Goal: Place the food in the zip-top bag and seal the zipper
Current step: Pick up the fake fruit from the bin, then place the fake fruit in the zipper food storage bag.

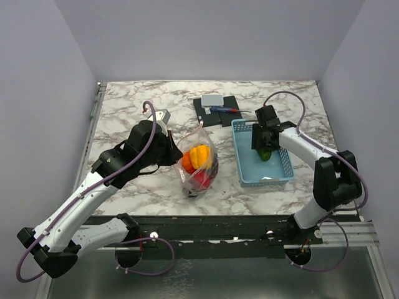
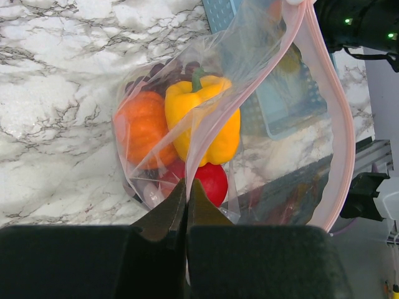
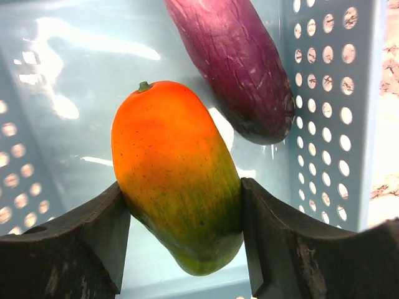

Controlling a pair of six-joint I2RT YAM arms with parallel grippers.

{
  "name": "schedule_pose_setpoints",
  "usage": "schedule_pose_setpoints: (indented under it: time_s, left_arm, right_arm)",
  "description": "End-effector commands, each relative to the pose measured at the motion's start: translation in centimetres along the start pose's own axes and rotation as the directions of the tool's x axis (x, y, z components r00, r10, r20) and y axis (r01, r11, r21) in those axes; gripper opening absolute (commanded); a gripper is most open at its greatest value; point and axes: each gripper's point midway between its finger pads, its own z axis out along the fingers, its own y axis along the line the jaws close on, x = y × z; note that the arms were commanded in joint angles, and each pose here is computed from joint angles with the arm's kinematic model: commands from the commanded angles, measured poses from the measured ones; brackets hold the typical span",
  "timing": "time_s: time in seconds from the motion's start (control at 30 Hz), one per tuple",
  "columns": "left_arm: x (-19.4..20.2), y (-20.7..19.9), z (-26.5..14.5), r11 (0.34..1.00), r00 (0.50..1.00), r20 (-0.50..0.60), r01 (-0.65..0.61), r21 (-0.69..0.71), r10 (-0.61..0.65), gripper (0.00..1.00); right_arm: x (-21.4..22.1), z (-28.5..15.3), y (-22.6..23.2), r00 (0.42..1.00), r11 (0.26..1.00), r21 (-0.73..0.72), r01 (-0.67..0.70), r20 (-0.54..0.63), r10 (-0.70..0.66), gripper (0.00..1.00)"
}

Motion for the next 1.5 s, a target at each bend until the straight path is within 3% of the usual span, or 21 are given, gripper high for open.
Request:
schedule_pose_setpoints:
  time_s: [0.0, 0.27, 0.6, 1.07, 1.23, 1.47]
  left_arm:
    - [0.3, -0.3, 0.0, 1.0, 1.0, -0.015, -0.006, 0.016, 0.007, 0.0]
    - [0.2, -0.3, 0.2, 1.0, 1.0, -0.019, -0.006, 0.014, 0.007, 0.0]
    - [-0.2, -0.5, 0.4, 1.0, 1.0, -0.01, -0.005, 0.013, 0.005, 0.0]
    - [-0.2, -0.5, 0.4, 1.0, 1.0, -0.003, 0.011, 0.012, -0.011, 0.0]
    - [-0.2, -0.5, 0.3, 1.0, 1.0, -0.001, 0.012, 0.014, -0.012, 0.0]
    - [-0.3, -0.6, 0.1, 1.0, 1.0, 0.001, 0.01, 0.021, -0.01, 0.0]
  right_arm:
    - [-2.5, -3.8, 0.9, 0.997, 0.994, -0.104, -0.026, 0.073, 0.033, 0.28]
    - [-5.8, -10.8, 4.1, 0.979, 0.939, -0.343, 0.023, 0.199, 0.049, 0.09]
    - [-8.1, -23.5, 10.5, 0.916, 0.726, -0.652, 0.22, 0.394, 0.076, 0.04]
    - [-5.9, -37.0, 18.9, 0.819, 0.421, -0.767, 0.485, 0.567, 0.09, 0.08]
    - [-5.1, -39.0, 20.6, 0.807, 0.358, -0.775, 0.521, 0.584, 0.09, 0.1]
    - [-3.7, -39.1, 22.9, 0.804, 0.327, -0.774, 0.542, 0.591, 0.065, 0.14]
